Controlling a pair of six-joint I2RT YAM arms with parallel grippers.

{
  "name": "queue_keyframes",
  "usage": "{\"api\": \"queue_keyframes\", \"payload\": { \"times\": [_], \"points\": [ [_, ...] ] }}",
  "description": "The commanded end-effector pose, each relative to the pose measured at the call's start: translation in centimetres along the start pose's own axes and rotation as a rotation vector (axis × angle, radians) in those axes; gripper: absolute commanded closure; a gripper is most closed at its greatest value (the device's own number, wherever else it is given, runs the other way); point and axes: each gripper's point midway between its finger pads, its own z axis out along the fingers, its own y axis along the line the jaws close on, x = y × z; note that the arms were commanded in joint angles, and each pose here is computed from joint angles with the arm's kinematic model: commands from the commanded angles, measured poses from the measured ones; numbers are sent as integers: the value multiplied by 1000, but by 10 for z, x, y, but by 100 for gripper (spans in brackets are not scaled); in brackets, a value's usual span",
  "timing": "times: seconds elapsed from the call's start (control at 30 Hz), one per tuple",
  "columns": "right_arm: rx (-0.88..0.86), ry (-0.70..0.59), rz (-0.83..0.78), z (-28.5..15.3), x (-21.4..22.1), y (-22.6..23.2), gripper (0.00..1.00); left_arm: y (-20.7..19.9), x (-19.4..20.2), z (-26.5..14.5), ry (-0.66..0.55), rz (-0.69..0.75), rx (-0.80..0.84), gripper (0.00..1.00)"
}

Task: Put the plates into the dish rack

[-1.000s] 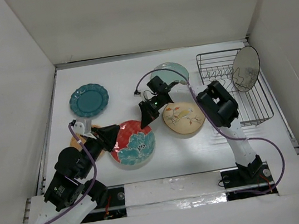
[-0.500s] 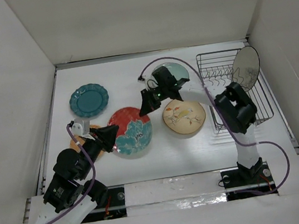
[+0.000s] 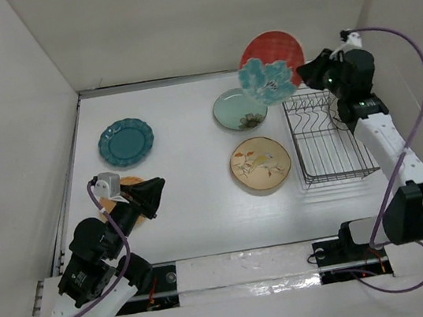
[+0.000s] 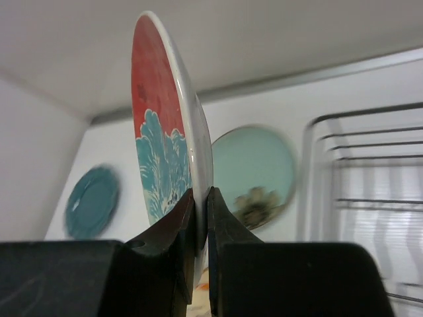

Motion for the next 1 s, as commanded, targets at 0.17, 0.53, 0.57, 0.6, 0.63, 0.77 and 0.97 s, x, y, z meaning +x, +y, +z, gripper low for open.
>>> {"api": "queue_keyframes", "payload": {
  "times": [0.17, 0.53, 0.57, 0.6, 0.63, 0.77, 0.97],
  "points": [
    [420, -530, -153, -92, -151, -51, 100, -8, -15, -6, -62, -10, 40, 88],
    [855, -574, -470, -146, -190, -111, 100, -11, -16, -8, -69, -11, 59, 87],
    [868, -579, -489, -148, -194, -111, 100, -11, -16, -8, -69, -10, 59, 87],
    [882, -571, -518, -149, -195, -112, 100, -12, -16, -8, -70, -11, 61, 87],
    [886, -570, -528, -150, -197, -111, 100, -11, -16, -8, -70, -10, 61, 87],
    [903, -552, -573, -150, -202, -111, 100, -11, -18, -10, -79, -11, 62, 87],
    [896, -434, -637, -134, -185, -124, 100, -12, -20, -12, -91, -12, 68, 87]
  ]
}}
